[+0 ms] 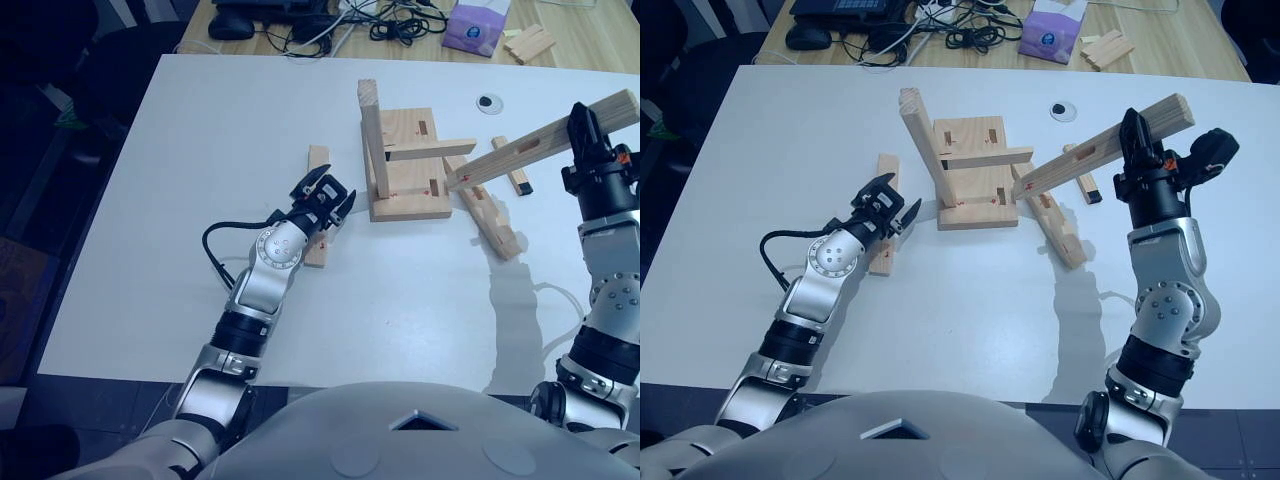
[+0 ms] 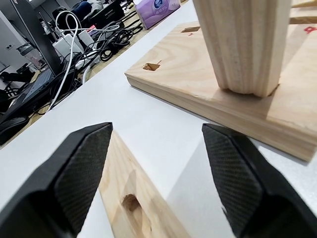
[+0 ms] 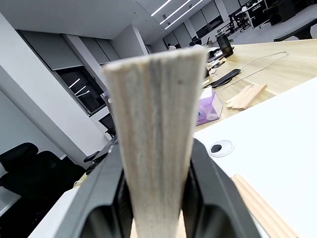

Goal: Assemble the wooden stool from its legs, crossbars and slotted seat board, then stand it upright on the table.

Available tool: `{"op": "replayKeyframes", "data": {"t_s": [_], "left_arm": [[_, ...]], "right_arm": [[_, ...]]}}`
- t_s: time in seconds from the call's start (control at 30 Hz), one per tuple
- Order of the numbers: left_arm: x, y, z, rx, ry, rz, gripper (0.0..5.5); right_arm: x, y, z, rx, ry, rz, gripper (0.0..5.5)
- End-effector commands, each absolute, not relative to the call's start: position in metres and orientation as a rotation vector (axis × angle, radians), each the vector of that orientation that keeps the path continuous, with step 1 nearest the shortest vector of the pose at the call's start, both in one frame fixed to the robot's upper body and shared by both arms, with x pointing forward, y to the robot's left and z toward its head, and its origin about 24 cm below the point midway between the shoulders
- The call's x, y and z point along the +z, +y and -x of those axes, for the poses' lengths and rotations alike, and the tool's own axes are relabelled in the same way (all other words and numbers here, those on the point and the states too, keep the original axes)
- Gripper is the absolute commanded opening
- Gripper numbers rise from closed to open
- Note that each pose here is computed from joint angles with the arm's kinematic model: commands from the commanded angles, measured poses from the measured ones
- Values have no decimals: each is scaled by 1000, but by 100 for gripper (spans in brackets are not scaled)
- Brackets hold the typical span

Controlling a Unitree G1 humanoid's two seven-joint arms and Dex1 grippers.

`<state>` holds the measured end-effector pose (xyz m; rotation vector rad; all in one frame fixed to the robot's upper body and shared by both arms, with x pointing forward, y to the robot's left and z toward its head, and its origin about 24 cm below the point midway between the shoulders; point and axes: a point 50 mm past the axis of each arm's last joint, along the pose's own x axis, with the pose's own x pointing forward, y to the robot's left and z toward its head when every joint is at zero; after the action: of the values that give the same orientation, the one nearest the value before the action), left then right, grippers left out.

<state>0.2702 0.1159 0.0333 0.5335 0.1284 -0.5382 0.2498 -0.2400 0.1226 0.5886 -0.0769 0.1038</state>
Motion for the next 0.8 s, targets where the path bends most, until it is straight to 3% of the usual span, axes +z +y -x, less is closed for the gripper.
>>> {"op": "replayKeyframes", "data": {"t_s": [0.03, 0.17, 0.53, 0.8], "left_arm": [[39, 115, -274, -521, 109, -525, 334], [38, 112, -273, -521, 108, -512, 334], [37, 110, -270, -523, 110, -504, 334], [36, 109, -269, -520, 109, -499, 334]], "right_arm": [[120, -230, -250, 161, -43, -587, 100], [132, -226, -254, 171, -100, -630, 100], [115, -224, -254, 140, -32, -508, 100], [89, -228, -256, 48, 110, -435, 100]]}}
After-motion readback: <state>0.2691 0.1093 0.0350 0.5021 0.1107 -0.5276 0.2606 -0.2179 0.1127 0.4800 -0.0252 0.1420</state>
